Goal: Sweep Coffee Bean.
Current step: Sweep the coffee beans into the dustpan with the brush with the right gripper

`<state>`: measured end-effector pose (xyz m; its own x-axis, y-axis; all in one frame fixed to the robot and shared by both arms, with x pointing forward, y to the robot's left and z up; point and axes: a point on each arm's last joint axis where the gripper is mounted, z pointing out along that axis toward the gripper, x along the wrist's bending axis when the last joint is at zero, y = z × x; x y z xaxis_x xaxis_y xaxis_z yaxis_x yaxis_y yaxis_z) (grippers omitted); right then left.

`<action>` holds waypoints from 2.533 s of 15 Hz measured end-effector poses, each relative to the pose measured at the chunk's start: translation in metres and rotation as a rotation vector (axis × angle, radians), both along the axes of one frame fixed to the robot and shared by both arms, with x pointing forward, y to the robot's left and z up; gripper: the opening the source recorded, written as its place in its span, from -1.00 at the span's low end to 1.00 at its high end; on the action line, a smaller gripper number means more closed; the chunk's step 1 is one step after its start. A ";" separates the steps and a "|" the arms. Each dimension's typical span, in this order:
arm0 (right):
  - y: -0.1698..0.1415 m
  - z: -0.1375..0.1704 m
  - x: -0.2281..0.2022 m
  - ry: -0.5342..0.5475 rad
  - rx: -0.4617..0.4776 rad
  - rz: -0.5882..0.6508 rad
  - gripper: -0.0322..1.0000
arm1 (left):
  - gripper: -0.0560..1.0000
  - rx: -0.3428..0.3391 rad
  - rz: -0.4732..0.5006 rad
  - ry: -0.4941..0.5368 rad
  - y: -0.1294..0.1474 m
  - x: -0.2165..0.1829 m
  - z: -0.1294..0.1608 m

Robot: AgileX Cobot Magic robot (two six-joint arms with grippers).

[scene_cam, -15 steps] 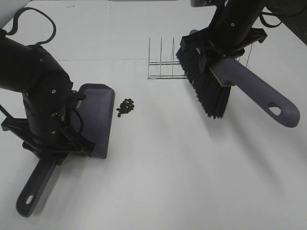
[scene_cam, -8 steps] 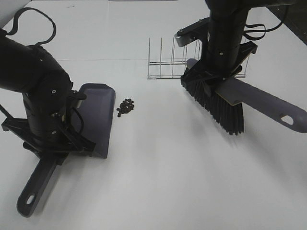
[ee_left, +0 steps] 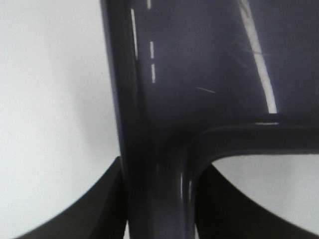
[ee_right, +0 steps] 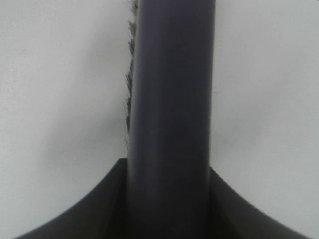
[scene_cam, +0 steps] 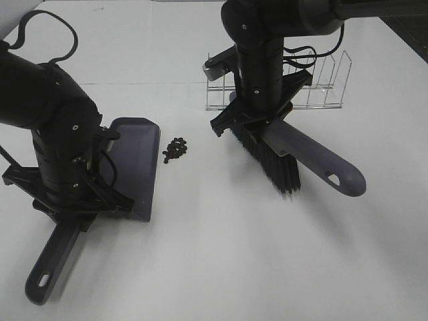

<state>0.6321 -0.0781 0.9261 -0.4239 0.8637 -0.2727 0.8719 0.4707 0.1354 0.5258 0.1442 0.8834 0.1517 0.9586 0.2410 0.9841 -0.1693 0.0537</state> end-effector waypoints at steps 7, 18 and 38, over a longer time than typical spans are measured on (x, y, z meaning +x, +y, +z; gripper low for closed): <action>0.065 -0.019 -0.009 0.027 -0.018 0.120 -0.36 | -0.21 -0.021 0.059 0.017 -0.002 -0.002 -0.002; 0.158 0.014 -0.048 -0.022 0.053 0.395 -0.36 | -0.21 0.004 0.068 0.074 0.001 -0.004 -0.011; 0.156 -0.020 -0.048 0.072 0.025 0.474 -0.36 | -0.21 0.005 0.045 0.082 0.001 -0.004 -0.011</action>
